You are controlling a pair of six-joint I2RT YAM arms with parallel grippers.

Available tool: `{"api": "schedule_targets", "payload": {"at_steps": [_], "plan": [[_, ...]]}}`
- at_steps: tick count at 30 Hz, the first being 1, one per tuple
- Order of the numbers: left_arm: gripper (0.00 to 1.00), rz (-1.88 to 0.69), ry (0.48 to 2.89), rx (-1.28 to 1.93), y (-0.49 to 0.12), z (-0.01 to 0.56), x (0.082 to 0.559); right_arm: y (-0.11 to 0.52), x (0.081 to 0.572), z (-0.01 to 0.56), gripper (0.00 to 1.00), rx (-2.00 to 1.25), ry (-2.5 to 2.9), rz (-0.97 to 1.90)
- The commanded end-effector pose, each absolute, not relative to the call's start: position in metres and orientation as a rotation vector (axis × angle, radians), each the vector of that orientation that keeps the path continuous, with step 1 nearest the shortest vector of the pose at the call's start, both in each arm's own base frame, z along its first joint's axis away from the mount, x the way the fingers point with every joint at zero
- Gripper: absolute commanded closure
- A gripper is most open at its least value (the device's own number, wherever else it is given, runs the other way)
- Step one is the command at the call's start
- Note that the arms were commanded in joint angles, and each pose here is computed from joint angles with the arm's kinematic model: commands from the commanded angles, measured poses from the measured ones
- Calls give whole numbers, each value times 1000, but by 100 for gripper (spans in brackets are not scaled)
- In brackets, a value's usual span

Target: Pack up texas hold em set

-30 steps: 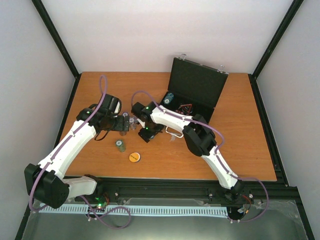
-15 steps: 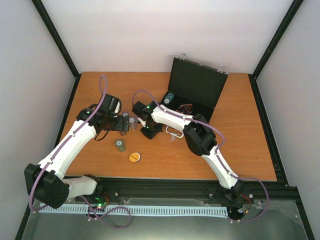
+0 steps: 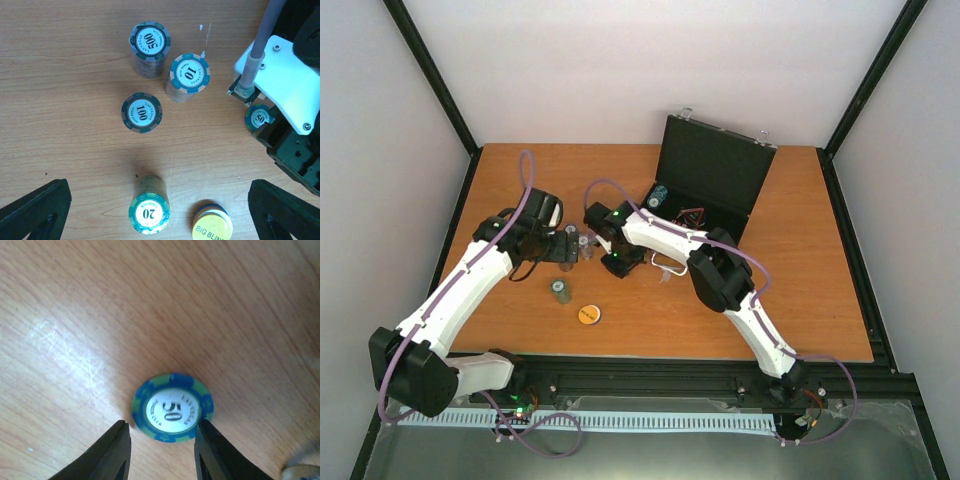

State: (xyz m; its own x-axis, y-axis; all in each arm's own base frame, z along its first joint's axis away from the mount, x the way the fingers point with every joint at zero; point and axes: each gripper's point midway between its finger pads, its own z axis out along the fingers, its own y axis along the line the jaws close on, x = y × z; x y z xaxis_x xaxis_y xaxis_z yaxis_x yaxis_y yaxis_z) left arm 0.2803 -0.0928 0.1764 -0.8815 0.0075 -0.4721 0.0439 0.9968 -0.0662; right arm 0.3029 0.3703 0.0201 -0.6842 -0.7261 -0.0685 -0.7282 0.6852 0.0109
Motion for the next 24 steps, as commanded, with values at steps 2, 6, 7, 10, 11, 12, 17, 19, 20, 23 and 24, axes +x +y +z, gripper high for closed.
{"api": "schedule_targets", "payload": {"at_steps": [2,6,7,10,11,12,17,19,20,23,24], "plan": [[0,-112,2630,20,-93,180,282,363,303,47,62,-1208,2825,27],[0,-115,2630,17,-93,179,282,364,305,59,62,-1191,2811,36],[0,-116,2631,16,-93,179,282,365,306,61,62,-1189,2804,38],[0,-123,2633,14,-94,178,281,366,308,62,50,-1186,2796,41],[0,-125,2633,13,-94,178,281,367,310,61,43,-1186,2789,47],[0,-124,2632,14,-94,178,281,368,311,60,35,-1188,2785,50],[0,-124,2631,11,-93,179,281,369,318,41,7,-1200,2815,55],[0,-125,2630,13,-94,180,281,367,324,33,3,-1172,2843,61],[0,-123,2629,13,-93,180,281,367,326,30,1,-1162,2854,73],[0,-116,2629,14,-92,180,281,368,329,20,0,-1160,2876,68],[0,-114,2629,14,-92,180,281,370,329,20,0,-1163,2879,81]]}}
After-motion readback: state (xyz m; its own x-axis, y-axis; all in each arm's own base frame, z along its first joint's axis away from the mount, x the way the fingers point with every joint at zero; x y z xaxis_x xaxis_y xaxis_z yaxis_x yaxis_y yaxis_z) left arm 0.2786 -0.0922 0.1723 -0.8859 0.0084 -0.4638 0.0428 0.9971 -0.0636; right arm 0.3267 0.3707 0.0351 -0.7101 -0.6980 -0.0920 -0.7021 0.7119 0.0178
